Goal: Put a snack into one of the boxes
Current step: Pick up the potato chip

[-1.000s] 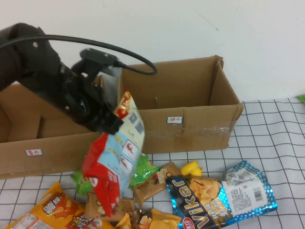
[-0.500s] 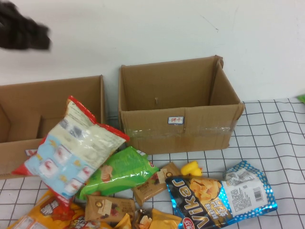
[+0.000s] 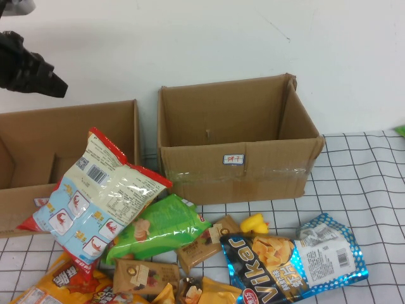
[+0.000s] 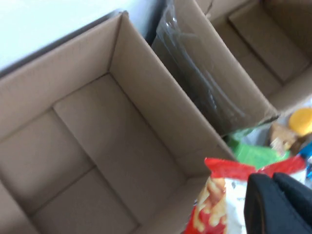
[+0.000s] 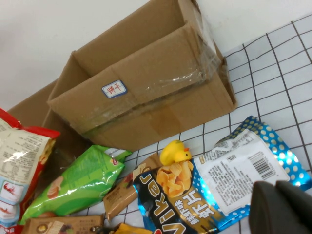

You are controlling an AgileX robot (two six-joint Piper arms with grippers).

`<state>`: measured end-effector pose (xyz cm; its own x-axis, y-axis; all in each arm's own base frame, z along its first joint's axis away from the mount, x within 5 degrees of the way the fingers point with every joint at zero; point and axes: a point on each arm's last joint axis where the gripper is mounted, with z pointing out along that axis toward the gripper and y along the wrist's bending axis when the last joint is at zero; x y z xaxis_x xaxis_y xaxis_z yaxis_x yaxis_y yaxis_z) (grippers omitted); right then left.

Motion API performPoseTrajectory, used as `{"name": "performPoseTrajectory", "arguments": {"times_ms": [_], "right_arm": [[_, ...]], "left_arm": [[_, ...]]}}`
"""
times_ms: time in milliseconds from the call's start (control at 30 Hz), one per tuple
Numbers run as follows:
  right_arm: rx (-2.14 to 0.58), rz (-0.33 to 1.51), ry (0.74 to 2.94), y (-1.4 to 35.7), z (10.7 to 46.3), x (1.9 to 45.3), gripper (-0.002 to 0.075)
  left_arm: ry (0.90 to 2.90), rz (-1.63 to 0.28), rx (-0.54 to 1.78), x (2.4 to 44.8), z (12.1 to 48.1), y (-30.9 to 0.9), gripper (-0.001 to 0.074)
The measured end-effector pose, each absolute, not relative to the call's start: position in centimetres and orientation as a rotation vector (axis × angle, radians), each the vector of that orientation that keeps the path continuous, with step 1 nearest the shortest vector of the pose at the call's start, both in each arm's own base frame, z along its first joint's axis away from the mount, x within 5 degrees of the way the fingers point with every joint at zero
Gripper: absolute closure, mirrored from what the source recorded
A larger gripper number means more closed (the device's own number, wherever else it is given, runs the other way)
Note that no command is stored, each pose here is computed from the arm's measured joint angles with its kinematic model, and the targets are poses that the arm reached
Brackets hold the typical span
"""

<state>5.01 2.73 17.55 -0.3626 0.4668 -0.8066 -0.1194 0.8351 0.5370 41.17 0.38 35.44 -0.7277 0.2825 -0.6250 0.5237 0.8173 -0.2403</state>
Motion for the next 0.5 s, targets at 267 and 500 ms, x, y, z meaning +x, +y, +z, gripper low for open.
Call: {"name": "performPoseTrajectory", "arguments": {"times_ms": [267,500], "right_arm": [[0.252,0.617,1.847,2.7,17.6,5.0,0.0727],[0.252,0.618,1.846,2.7,17.6,5.0,0.0727]], "left_arm": [[2.409,-0.393,0.811,40.6,35.6,-1.0,0.0686],[2.45,-0.453,0.895,41.9,32.8,-3.9,0.0146]]}}
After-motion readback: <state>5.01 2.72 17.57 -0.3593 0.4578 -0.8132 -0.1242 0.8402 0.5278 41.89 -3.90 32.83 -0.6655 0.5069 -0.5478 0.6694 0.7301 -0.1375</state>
